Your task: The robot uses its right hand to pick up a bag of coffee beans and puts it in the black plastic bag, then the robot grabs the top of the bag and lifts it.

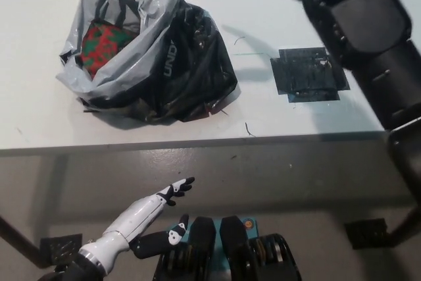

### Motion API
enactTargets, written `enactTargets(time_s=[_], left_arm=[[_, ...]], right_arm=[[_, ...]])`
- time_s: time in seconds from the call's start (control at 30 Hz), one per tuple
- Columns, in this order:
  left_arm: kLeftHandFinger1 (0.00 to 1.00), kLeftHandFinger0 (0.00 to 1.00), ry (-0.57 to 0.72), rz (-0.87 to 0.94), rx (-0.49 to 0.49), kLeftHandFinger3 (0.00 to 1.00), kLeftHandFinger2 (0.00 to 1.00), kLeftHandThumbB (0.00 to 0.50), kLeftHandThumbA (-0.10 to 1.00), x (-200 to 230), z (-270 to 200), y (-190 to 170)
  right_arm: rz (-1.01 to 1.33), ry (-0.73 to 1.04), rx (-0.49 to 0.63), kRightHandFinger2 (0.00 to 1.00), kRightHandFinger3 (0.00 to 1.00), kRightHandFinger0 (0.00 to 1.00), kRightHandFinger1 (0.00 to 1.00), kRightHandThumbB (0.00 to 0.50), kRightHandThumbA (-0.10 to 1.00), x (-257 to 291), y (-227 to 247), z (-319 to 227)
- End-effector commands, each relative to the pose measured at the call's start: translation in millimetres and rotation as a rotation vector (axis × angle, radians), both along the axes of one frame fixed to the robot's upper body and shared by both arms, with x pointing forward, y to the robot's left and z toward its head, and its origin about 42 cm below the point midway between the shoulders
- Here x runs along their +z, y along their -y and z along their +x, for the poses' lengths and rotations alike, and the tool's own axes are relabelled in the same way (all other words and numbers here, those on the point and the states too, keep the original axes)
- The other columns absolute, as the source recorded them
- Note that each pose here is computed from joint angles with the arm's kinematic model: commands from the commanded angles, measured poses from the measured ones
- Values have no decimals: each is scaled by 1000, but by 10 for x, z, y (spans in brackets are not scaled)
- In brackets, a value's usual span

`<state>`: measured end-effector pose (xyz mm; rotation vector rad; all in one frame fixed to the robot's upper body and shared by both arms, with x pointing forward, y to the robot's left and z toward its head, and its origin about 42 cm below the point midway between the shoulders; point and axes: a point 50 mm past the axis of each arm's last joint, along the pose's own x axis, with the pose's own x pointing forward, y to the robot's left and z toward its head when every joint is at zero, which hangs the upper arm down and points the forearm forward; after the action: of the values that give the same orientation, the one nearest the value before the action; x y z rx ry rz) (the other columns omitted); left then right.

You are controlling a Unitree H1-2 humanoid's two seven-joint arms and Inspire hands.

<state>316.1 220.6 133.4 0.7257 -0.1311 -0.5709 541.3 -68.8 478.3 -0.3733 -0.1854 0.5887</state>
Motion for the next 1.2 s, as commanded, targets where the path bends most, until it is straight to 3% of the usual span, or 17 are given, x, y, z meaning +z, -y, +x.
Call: enactTargets(time_s=[0.0,0.13,0.17,0.2,0.27,0.33,0.4,0.47,0.53,0.6,0.7,0.83,0.9,1.07,1.1,1.17], left_arm=[[911,846,37,5,-14,1000,962,233,337,120,44,13],[966,910,61,-13,8,1000,1000,232,457,151,92,-28],[1000,954,78,-30,14,1000,1000,211,597,165,115,-44],[1000,966,98,-49,20,1000,1000,205,650,185,142,-67],[1000,1000,100,-94,36,1000,1000,182,862,213,184,-116],[1000,1000,106,-162,59,1000,1000,214,1000,256,244,-200],[1000,1000,112,-200,85,1000,1000,263,1000,277,273,-242],[1000,1000,131,-262,117,1000,1000,244,1000,296,302,-289],[1000,1000,145,-318,139,1000,1000,256,1000,296,316,-325],[1000,1000,144,-380,159,1000,1000,303,1000,282,303,-337],[1000,1000,143,-454,201,1000,1000,349,1000,251,263,-363],[1000,1000,175,-482,233,1000,1000,333,1000,254,250,-369],[1000,1000,187,-492,240,1000,1000,331,1000,251,232,-377],[1000,1000,220,-507,251,1000,1000,349,1000,278,208,-391],[1000,1000,243,-513,252,1000,1000,341,1000,320,245,-392],[1000,1000,265,-520,258,1000,1000,324,1000,358,255,-392]], right_arm=[[93,228,87,1000,1000,1000,1000,500,944,816,271,-437],[84,420,107,1000,1000,1000,1000,500,1000,872,701,-922],[76,474,98,1000,1000,1000,1000,470,1000,869,819,-1054],[64,530,87,1000,1000,1000,1000,464,1000,866,926,-1194],[78,583,88,1000,1000,1000,1000,395,1000,837,1079,-1384],[158,659,88,1000,1000,1000,1000,407,1000,675,1334,-1763],[210,707,77,1000,1000,1000,1000,400,980,519,1463,-2037],[233,765,59,1000,1000,1000,1000,391,987,281,1648,-2421],[254,789,49,1000,1000,1000,1000,385,997,132,1713,-2630],[263,808,19,1000,1000,1000,1000,408,1000,-23,1756,-2796],[319,800,6,1000,1000,1000,1000,398,1000,-324,1772,-3050],[382,757,17,1000,1000,1000,1000,432,1000,-716,1712,-3174],[407,699,-8,1000,1000,1000,1000,379,1000,-936,1632,-3197],[346,556,-50,1000,1000,1000,1000,361,1000,-1378,1573,-3091],[342,518,-64,1000,1000,1000,1000,374,1000,-1480,1551,-3035],[337,484,-75,1000,1000,1000,1000,351,1000,-1618,1521,-2954]])
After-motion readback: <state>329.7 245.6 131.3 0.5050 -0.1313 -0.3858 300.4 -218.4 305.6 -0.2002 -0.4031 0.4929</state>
